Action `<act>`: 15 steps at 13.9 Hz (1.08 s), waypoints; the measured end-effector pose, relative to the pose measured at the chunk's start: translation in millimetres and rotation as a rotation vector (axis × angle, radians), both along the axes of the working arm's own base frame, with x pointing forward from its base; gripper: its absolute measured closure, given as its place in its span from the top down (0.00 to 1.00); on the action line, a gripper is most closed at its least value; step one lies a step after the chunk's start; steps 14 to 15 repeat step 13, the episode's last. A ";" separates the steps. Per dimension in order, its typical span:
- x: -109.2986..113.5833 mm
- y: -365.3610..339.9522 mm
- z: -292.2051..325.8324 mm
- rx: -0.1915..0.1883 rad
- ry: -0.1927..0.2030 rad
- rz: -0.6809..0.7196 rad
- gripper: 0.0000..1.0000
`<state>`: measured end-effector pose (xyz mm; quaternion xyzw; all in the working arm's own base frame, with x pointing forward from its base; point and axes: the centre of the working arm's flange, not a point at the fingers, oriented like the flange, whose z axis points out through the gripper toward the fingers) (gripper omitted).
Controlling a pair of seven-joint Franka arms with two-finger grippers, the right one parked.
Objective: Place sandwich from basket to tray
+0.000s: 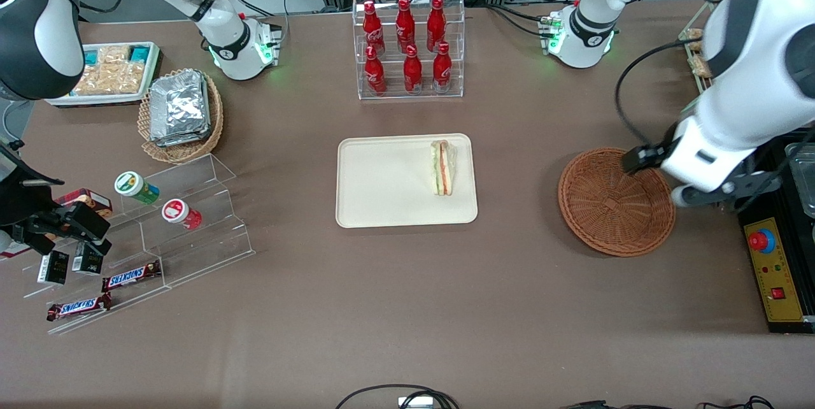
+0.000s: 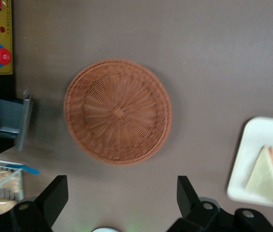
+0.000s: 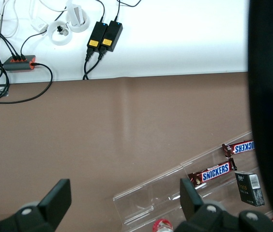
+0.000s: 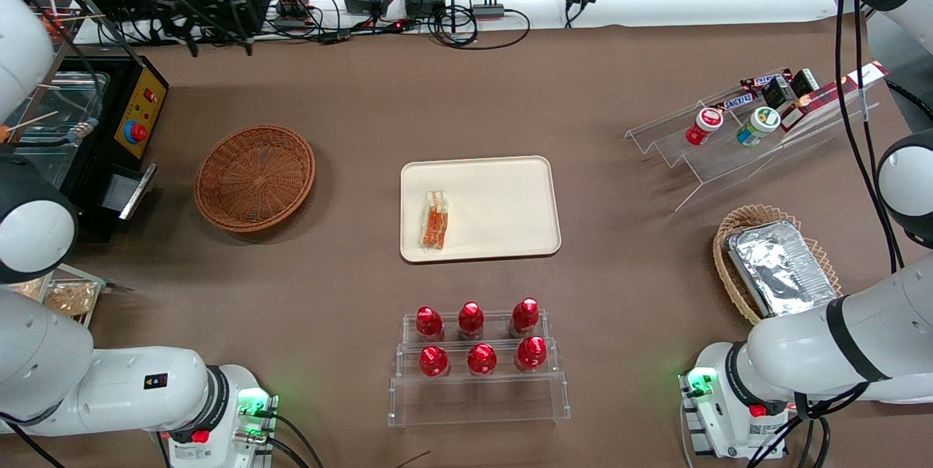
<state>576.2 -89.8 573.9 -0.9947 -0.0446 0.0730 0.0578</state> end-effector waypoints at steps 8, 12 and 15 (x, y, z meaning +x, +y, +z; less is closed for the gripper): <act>-27.0 63.7 37.9 -0.074 0.021 -0.216 1.00; -28.6 67.4 38.6 -0.081 0.025 -0.229 1.00; -28.7 67.0 37.3 -0.082 0.027 -0.230 1.00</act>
